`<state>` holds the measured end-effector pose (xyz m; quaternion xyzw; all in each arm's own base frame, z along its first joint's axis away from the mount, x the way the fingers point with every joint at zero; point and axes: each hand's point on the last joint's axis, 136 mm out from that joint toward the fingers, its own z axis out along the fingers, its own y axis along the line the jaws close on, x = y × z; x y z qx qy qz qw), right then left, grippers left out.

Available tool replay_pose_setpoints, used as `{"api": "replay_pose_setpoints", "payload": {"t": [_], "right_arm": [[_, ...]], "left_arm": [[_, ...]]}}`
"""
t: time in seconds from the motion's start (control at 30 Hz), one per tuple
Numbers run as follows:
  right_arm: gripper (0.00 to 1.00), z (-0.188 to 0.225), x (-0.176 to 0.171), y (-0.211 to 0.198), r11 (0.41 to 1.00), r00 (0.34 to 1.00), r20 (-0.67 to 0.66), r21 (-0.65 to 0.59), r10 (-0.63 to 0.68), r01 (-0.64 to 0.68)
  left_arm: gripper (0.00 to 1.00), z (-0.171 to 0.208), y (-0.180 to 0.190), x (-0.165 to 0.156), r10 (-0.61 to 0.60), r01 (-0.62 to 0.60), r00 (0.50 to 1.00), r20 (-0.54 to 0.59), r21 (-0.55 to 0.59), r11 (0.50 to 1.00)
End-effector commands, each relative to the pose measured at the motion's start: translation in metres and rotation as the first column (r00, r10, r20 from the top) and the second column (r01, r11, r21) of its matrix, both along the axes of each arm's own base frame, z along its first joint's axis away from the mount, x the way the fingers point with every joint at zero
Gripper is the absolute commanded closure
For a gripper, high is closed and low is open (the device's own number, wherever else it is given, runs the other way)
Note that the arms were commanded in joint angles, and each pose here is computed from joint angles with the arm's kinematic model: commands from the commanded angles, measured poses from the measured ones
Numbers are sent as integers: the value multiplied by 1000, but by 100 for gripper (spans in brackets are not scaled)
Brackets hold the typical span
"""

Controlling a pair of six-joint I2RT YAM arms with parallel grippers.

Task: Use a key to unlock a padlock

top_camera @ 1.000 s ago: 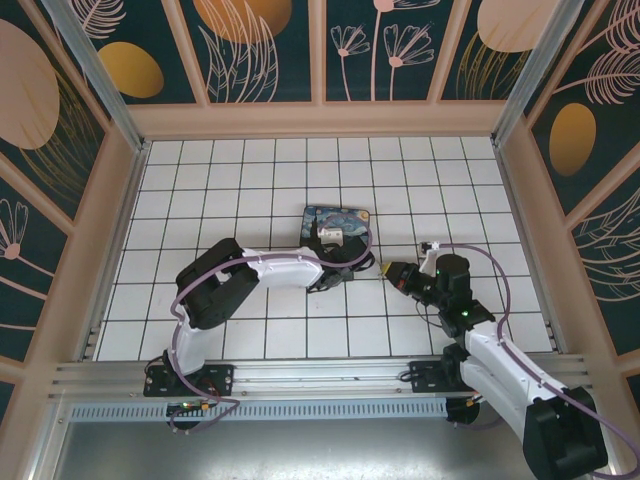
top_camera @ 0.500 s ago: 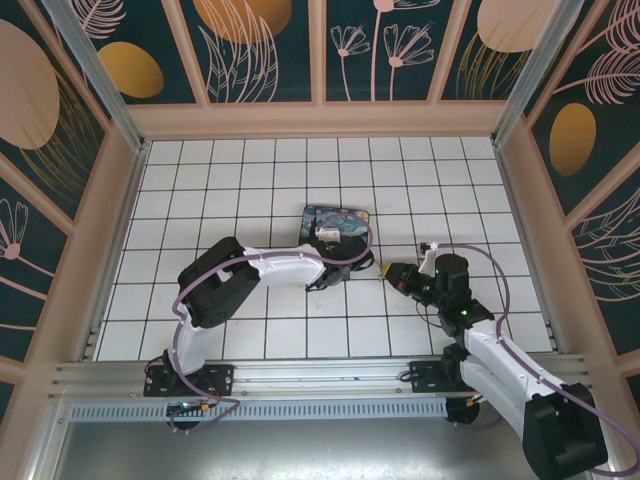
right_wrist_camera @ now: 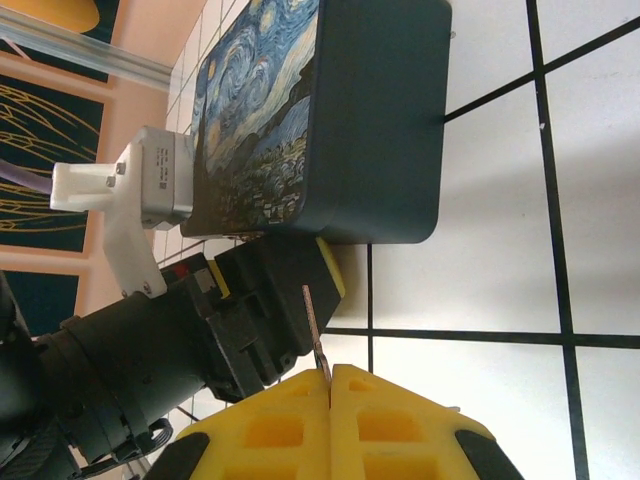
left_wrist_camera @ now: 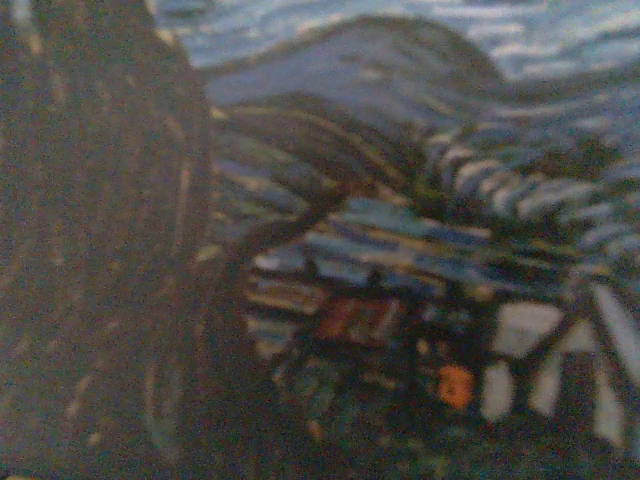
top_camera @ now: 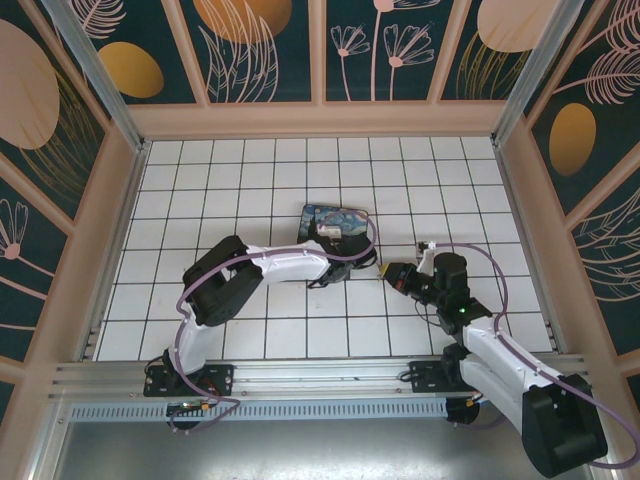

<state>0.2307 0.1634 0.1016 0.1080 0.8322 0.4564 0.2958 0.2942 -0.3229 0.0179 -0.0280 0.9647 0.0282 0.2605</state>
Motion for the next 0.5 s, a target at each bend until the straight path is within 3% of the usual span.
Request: {"api": "replay_pose_setpoints", "payload": {"t": [0.0, 0.23, 0.47], "right_arm": [[100, 7, 2, 2, 1000, 999, 46, 11, 19, -19], [100, 0, -2, 1, 1000, 999, 30, 12, 18, -18], [100, -6, -7, -1, 1000, 1000, 6, -2, 13, -13]], "left_arm": [[51, -3, 3, 4, -4, 4, 1000, -2, 43, 999], [66, -1, 1, 5, -13, 13, 1000, -3, 40, 999], [70, 10, -11, 3, -41, 41, 999, -23, -12, 999]]}}
